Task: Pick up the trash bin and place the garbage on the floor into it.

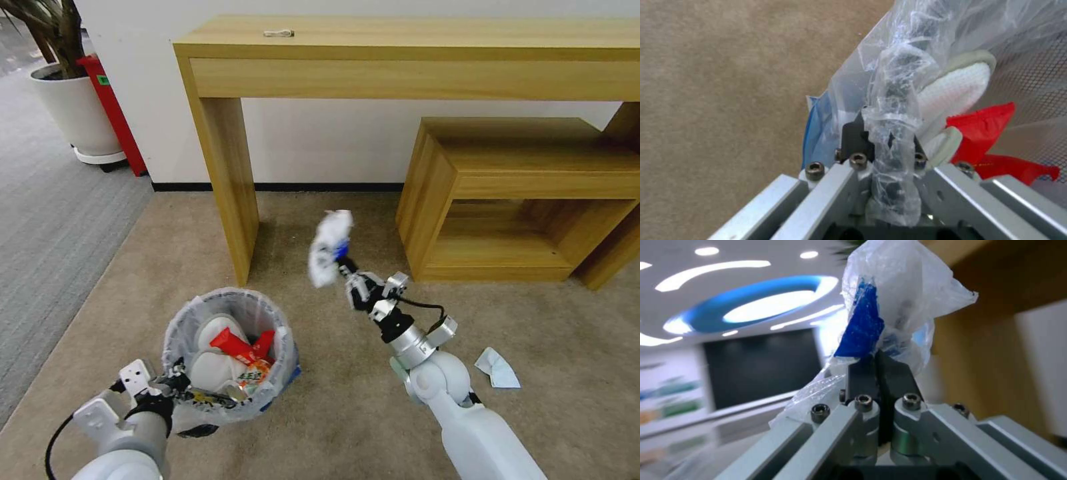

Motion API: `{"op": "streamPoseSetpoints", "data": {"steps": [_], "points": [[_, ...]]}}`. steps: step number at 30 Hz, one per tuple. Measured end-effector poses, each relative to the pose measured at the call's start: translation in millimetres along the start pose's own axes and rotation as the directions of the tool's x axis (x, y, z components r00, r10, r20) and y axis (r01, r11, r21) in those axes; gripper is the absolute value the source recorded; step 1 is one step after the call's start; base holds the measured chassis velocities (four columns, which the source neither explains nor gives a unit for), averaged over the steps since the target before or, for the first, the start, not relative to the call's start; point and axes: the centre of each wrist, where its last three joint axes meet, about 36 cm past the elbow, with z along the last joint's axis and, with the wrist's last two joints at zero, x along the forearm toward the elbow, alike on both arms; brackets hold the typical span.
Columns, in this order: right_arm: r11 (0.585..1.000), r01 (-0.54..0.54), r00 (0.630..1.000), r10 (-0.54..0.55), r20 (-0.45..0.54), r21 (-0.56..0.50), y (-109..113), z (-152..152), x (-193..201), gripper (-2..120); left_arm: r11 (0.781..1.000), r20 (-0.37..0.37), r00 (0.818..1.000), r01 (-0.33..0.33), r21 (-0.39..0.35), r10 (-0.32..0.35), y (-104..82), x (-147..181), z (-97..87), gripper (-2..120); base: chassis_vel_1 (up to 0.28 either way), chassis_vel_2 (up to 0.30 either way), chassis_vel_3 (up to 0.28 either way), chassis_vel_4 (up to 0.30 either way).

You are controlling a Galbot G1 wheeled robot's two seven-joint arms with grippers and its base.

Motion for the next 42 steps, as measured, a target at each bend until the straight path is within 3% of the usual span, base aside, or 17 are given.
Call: {"op": "streamPoseSetpoints", "data": {"steps": [5,16,22,27,29,35,38,41,42], "points": [[0.993,0.114,0.991,-0.114,-0.069,0.003,5.3,20.5,0.4,0,0.999,-0.027,0.999,-0.034,-0.007,0.034,-13.5,1.9,11.0,1,0.000,0.000,0.000,0.000],[0.990,0.138,0.977,-0.131,-0.168,0.028,3.6,30.1,8.2,0,0.997,-0.051,0.996,-0.077,-0.004,0.077,-27.2,8.2,18.8,1,0.000,0.000,0.000,0.000],[0.985,0.167,0.969,-0.158,-0.189,0.033,3.0,28.0,12.7,27,0.997,-0.048,0.996,-0.076,-0.007,0.075,-26.5,10.8,17.6,1,0.000,0.000,0.000,0.000],[0.984,0.174,0.967,-0.165,-0.194,0.034,2.7,27.6,14.2,36,0.997,-0.046,0.996,-0.074,-0.007,0.074,-26.0,11.6,16.8,1,0.000,0.000,0.000,0.000],[0.984,0.175,0.966,-0.165,-0.197,0.033,2.1,26.9,18.0,51,0.997,-0.043,0.996,-0.072,-0.007,0.072,-25.3,12.5,16.0,1,0.000,0.000,0.000,0.000],[0.986,0.159,0.970,-0.147,-0.192,0.050,-0.3,23.4,26.6,69,0.998,-0.034,0.997,-0.063,-0.006,0.063,-22.9,13.3,13.3,1,0.000,0.000,0.000,0.000],[0.990,0.118,0.979,-0.104,-0.177,0.072,0.7,20.9,29.0,80,0.998,-0.028,0.998,-0.059,-0.006,0.059,-21.9,13.2,11.7,1,0.000,0.000,0.000,0.000],[0.979,-0.128,0.983,0.147,-0.112,0.156,8.4,14.2,25.9,94,0.998,-0.014,0.998,-0.055,0.005,0.055,-18.7,13.2,6.2,1,0.000,0.000,0.000,0.000],[0.979,-0.128,0.983,0.147,-0.112,0.156,8.4,14.2,25.9,94,0.998,-0.014,0.998,-0.055,0.005,0.055,-18.7,13.2,6.2,1,0.000,0.000,0.000,0.000]]}}
